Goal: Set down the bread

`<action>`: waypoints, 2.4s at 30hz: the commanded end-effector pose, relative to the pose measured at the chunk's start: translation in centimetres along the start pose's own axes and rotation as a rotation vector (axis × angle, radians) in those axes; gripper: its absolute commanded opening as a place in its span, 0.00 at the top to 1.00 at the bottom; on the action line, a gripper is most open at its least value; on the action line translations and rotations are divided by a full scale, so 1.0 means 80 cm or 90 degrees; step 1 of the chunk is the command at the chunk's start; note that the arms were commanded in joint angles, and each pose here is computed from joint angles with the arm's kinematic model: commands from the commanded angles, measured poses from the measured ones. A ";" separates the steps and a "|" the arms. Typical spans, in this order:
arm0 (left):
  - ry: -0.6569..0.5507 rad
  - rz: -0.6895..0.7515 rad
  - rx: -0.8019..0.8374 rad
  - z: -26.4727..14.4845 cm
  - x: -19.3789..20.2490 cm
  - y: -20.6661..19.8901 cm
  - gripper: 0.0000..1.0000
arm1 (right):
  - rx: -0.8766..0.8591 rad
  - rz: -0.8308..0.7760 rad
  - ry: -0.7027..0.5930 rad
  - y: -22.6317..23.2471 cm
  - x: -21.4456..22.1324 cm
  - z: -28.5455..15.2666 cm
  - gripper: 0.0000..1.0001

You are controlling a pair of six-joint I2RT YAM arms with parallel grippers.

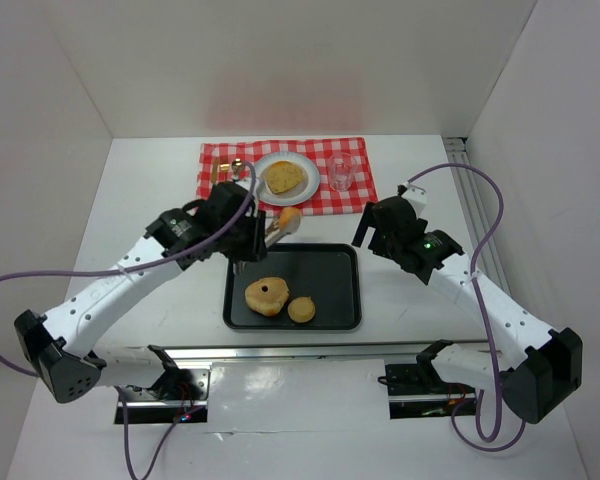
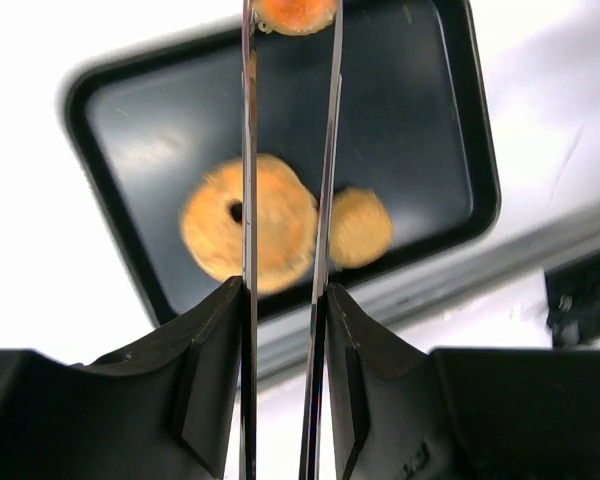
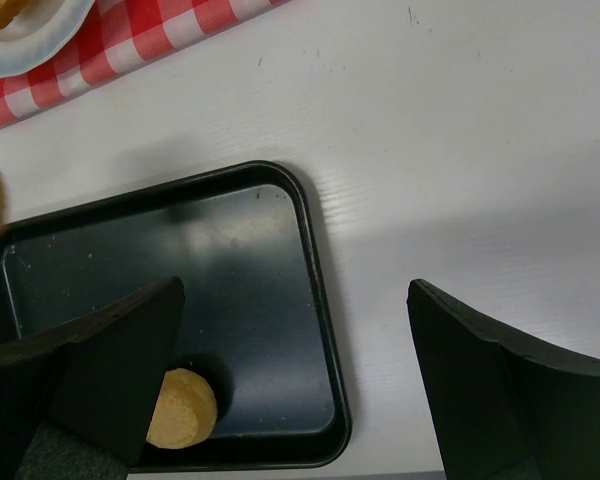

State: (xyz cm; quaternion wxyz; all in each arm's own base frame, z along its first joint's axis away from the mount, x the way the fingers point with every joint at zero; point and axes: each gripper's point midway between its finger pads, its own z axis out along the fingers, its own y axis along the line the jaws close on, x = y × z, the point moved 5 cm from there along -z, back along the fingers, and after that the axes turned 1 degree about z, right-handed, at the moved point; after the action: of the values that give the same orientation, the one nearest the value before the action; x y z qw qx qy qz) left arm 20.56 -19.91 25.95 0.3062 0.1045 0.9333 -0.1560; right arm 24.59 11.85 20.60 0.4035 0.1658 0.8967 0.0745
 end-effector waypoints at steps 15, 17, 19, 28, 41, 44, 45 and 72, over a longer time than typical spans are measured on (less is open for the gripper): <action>-0.179 -0.151 -0.066 0.058 -0.229 0.115 0.69 | -0.007 0.001 -0.026 0.013 -0.016 0.001 0.00; -0.157 -0.156 -0.071 0.087 -0.234 0.123 0.69 | -0.007 0.001 -0.026 0.013 -0.016 0.001 0.00; -0.160 -0.156 -0.070 0.097 -0.245 0.123 0.69 | -0.004 -0.001 -0.022 0.013 -0.014 0.004 0.00; -0.097 -0.186 -0.063 0.168 -0.229 0.135 0.61 | -0.004 -0.004 -0.014 0.015 -0.011 0.009 0.00; -0.084 -0.176 -0.069 0.176 -0.225 0.138 0.36 | -0.004 -0.004 -0.014 0.015 -0.011 0.009 0.00; -0.087 -0.170 -0.068 0.168 -0.230 0.137 0.36 | -0.004 -0.004 -0.014 0.015 -0.011 0.009 0.00; -0.089 -0.170 -0.068 0.165 -0.232 0.136 0.36 | -0.004 -0.004 -0.014 0.015 -0.011 0.009 0.00; -0.227 -0.249 -0.487 0.008 -0.161 0.264 0.41 | -0.004 -0.004 -0.014 0.013 -0.009 0.008 0.00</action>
State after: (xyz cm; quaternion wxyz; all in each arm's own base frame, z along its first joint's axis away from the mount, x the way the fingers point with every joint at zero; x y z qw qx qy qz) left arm 38.18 -6.28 29.84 0.4426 -0.1558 0.8817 0.0498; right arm 25.07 12.14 19.24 0.3856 0.1615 0.9065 0.0593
